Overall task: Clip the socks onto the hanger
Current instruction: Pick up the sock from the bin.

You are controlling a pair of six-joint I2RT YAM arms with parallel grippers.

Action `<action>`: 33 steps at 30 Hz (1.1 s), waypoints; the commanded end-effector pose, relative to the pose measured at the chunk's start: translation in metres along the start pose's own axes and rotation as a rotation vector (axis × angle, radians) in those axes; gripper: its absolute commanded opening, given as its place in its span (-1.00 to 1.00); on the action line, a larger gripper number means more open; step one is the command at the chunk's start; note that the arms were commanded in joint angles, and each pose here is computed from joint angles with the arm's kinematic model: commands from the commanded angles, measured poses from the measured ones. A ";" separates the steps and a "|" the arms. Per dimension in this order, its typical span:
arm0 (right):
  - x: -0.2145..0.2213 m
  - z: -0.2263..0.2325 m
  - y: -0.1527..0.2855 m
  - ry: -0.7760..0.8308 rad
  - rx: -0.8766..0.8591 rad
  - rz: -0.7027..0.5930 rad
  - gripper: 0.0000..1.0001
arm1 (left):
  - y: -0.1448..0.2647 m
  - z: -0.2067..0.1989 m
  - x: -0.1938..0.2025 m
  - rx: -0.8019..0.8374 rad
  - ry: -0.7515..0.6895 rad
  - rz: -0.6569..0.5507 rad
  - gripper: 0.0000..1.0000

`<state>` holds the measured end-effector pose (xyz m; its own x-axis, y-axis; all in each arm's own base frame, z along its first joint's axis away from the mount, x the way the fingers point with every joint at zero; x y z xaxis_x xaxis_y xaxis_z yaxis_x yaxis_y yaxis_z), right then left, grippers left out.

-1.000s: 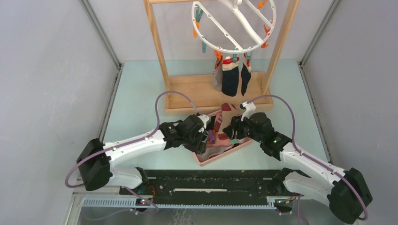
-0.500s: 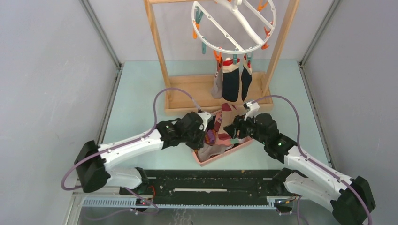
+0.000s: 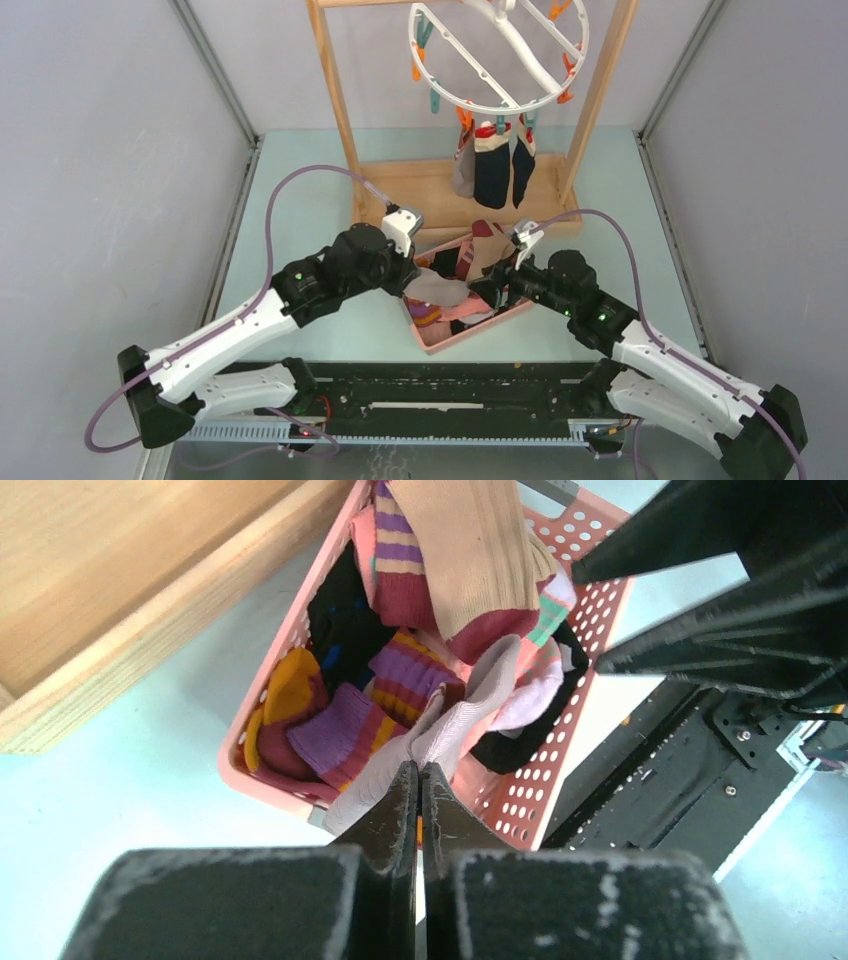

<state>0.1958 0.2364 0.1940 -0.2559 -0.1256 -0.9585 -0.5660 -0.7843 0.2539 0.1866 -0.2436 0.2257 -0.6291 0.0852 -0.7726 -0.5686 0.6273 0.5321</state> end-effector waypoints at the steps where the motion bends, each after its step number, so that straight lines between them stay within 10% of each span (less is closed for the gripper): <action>1: -0.016 0.022 -0.003 0.141 -0.107 -0.078 0.22 | 0.010 -0.009 -0.040 0.026 -0.040 -0.109 -1.00; 17: -0.008 0.036 -0.023 0.447 -0.182 -0.092 0.32 | -0.014 -0.023 -0.034 0.252 0.122 -0.072 -1.00; 33: -0.031 -0.034 0.013 0.097 0.128 -0.121 0.30 | -0.081 -0.061 0.017 0.420 0.406 0.159 -0.97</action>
<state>0.2194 0.2270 0.2104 -0.0733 -0.1600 -0.9844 -0.6210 -0.7650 0.1706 0.2094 -0.3090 0.1979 -0.8221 -0.0798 -0.5637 -0.3773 0.8178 0.4345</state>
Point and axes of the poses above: each gripper's point midway between its finger pads, its own y axis back along the fingers, its own z axis along the line the jaws close on, x = y × z, the point moved 1 cm from there along y, back along the fingers, and after that the axes turned 12 degrees about y, right-handed, at the moved point
